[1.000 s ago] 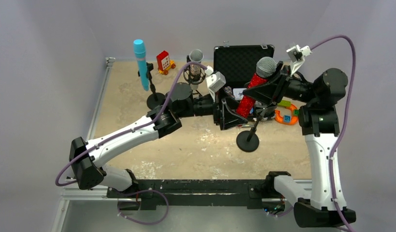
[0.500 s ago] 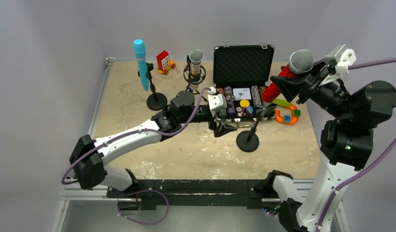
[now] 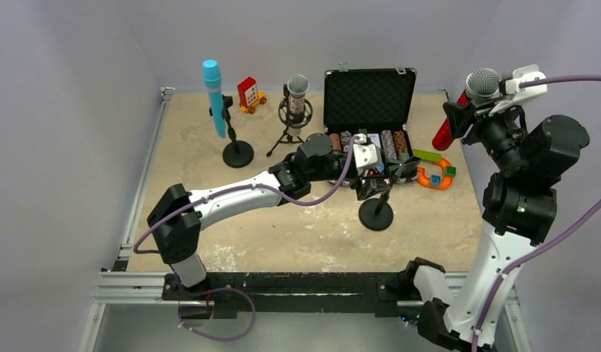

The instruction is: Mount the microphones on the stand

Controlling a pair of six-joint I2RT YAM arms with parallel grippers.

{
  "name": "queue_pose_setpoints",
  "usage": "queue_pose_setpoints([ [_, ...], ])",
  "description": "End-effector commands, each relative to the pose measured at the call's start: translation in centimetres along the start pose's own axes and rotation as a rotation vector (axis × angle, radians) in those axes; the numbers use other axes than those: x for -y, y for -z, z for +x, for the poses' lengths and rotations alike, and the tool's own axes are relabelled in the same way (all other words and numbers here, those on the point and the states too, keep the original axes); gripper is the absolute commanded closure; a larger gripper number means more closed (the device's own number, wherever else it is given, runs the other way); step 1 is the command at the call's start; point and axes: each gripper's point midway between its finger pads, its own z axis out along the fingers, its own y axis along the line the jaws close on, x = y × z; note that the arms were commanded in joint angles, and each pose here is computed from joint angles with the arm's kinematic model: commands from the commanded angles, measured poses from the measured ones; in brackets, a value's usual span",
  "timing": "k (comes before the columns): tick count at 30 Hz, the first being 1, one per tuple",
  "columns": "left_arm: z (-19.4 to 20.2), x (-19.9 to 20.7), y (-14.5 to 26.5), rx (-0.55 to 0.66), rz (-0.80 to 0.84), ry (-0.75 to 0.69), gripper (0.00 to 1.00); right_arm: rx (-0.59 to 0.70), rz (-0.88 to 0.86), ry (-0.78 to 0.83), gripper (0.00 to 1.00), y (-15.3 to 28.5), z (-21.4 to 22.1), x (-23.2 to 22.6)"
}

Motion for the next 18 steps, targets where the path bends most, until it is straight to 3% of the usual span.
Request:
queue_pose_setpoints([
  [1, -3.8, -1.7, -1.4, 0.099, -0.081, -0.081, 0.01, -0.023, 0.082, 0.024, 1.0, -0.4, 1.4, 2.4],
  [10, -3.2, -1.0, -2.9, 0.11, -0.081, -0.013, 0.01, -0.101, -0.011, 0.031, 1.0, -1.9, 6.4, 2.2],
  [18, -3.0, -1.6, -3.8, 0.108, -0.147, 0.051, 0.09, -0.143, -0.105, 0.02, 1.0, -3.3, 10.0, 1.9],
])
